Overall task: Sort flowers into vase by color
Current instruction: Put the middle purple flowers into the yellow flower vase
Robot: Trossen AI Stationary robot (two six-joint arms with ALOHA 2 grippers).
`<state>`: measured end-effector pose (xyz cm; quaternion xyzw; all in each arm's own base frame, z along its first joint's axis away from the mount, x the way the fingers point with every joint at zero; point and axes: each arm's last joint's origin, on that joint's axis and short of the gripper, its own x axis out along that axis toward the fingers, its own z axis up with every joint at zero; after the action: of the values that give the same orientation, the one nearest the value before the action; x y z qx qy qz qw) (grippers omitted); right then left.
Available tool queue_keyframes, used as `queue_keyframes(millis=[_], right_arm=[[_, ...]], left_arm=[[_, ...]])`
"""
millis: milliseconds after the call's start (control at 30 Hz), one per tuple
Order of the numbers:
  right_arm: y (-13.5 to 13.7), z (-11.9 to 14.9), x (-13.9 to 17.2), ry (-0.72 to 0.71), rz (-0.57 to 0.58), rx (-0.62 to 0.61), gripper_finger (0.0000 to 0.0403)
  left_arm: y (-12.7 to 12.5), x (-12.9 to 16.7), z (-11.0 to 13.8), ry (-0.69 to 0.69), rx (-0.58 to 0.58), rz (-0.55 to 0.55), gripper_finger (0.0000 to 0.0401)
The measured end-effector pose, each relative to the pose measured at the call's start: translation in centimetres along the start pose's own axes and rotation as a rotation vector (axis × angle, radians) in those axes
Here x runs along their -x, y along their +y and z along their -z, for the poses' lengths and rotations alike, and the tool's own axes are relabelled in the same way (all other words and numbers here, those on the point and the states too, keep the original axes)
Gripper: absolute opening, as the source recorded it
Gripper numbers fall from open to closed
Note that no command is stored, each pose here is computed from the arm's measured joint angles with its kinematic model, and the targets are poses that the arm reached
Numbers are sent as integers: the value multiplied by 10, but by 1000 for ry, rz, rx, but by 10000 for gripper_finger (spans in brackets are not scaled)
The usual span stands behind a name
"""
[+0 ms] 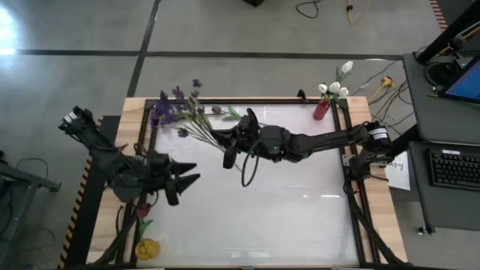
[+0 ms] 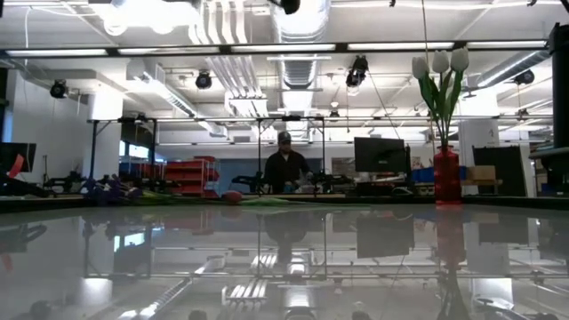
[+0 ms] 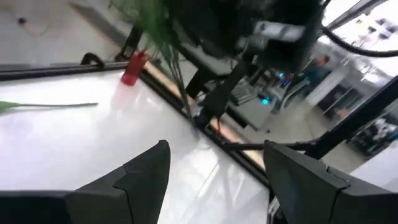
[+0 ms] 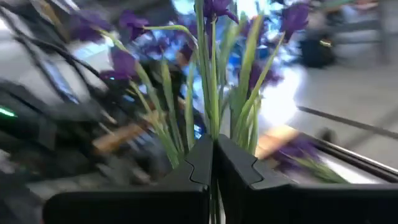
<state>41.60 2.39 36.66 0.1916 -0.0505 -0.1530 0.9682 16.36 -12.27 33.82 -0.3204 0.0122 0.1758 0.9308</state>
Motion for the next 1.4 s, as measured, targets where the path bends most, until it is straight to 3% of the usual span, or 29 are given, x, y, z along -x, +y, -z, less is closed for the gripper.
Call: queue_keyframes(millis=[167, 400, 633, 933, 1400], right_arm=[[8, -8, -2, -96, -157, -49, 9], [14, -5, -4, -131, -296, -17, 9], [20, -6, -1, -159, -329, 36, 9], [23, -8, 1, -179, -376, 49, 9], [29, -7, 4, -187, -388, 58, 9]], left_arm=[[3, -17, 13, -147, 18, 67, 247], [7, -38, 10, -272, -106, 51, 273], [-1, -50, 10, -285, -265, 2, 315], [-20, -68, -2, -301, -318, 42, 311], [-34, -61, -24, -301, -332, 53, 311]])
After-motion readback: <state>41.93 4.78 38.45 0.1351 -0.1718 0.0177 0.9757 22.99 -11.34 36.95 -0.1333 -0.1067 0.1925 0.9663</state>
